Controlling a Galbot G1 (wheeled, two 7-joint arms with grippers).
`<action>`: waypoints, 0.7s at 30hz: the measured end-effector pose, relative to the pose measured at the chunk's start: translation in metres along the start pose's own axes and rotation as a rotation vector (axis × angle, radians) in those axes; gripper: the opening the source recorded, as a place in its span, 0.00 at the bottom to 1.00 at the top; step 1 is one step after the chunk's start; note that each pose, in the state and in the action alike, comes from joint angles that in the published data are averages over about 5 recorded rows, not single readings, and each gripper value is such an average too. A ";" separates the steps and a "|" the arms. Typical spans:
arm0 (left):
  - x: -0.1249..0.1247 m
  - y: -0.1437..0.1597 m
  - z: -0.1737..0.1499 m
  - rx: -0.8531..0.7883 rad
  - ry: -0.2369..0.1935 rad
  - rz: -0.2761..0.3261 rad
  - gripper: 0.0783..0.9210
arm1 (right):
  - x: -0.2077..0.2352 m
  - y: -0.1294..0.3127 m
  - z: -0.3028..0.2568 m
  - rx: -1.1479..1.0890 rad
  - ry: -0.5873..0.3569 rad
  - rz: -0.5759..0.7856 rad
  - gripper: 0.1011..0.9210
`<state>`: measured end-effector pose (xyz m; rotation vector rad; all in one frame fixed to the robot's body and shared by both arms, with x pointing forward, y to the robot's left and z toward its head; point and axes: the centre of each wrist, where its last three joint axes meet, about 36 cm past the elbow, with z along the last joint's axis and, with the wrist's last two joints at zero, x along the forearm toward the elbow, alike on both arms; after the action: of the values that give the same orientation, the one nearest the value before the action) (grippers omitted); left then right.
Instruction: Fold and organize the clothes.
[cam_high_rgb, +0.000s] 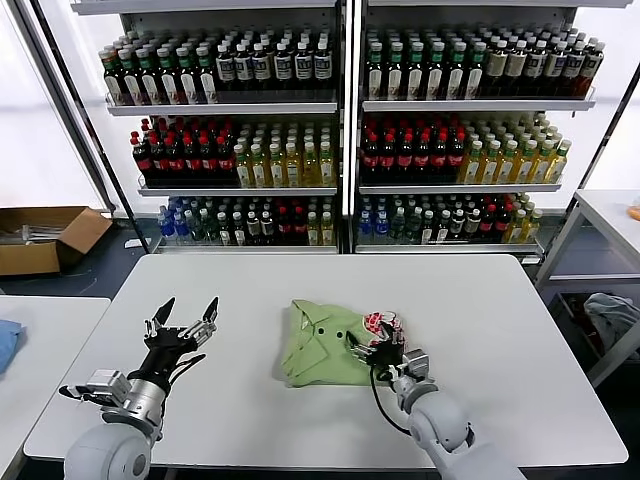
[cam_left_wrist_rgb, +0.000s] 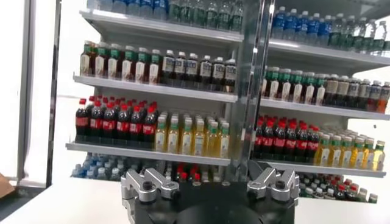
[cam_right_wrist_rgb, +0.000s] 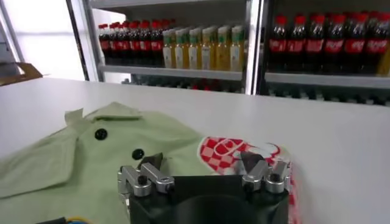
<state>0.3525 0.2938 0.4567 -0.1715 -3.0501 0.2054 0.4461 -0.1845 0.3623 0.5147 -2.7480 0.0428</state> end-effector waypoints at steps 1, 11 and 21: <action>0.001 0.001 0.000 0.002 0.001 -0.001 0.88 | -0.002 0.003 -0.002 -0.008 -0.004 -0.001 0.88; 0.000 -0.001 0.002 0.014 0.002 0.003 0.88 | -0.022 0.036 -0.024 -0.042 -0.059 -0.039 0.88; 0.002 0.003 0.000 0.018 0.003 0.001 0.88 | -0.038 0.056 -0.015 -0.019 0.047 -0.047 0.88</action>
<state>0.3504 0.2966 0.4564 -0.1715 -3.0439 0.2330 0.4645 -0.1175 0.3654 0.5654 -2.6866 0.0165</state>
